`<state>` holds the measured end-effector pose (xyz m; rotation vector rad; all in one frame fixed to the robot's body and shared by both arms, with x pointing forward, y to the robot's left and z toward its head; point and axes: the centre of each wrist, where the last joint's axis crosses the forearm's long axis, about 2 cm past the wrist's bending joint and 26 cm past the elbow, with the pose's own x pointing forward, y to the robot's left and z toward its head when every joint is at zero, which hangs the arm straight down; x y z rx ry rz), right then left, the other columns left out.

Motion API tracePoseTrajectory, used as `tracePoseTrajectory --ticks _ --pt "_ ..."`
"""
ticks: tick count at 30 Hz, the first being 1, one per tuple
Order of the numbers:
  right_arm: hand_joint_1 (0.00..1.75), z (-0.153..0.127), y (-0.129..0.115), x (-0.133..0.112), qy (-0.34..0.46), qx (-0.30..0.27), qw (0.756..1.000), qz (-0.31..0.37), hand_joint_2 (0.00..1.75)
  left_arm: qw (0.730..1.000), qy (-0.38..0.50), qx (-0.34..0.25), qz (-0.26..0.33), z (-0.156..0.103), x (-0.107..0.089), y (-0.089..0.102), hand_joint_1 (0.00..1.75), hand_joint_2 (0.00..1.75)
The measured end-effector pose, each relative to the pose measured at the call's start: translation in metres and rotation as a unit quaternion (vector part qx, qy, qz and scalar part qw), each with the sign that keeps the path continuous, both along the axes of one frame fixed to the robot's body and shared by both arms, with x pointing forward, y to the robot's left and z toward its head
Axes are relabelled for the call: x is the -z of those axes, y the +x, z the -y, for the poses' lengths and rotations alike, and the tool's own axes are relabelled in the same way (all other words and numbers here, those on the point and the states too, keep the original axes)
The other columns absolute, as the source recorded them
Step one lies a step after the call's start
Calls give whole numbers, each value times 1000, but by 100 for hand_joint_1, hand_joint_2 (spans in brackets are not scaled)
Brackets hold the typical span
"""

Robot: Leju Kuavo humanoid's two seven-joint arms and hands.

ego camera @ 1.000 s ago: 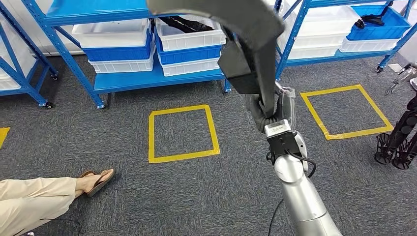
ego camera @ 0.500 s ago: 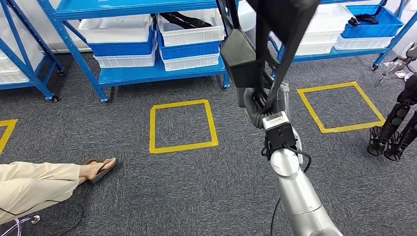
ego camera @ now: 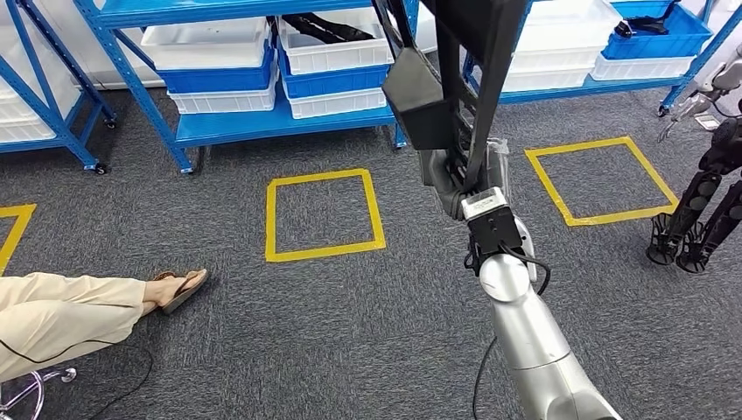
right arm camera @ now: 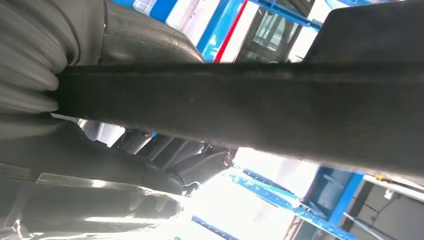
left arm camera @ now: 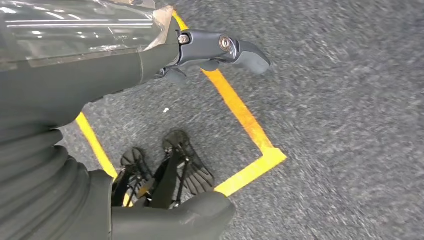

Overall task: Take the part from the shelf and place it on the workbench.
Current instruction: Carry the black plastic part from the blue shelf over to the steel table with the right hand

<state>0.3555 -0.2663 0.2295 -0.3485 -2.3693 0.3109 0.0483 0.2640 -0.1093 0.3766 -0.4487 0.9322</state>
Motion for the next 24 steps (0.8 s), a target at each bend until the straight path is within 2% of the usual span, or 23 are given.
tracePoseTrajectory --ticks 24 --pt "175 9 -3 7 -13 18 1000 -5 175 1000 -8 18 13 1 0 -1 0 175"
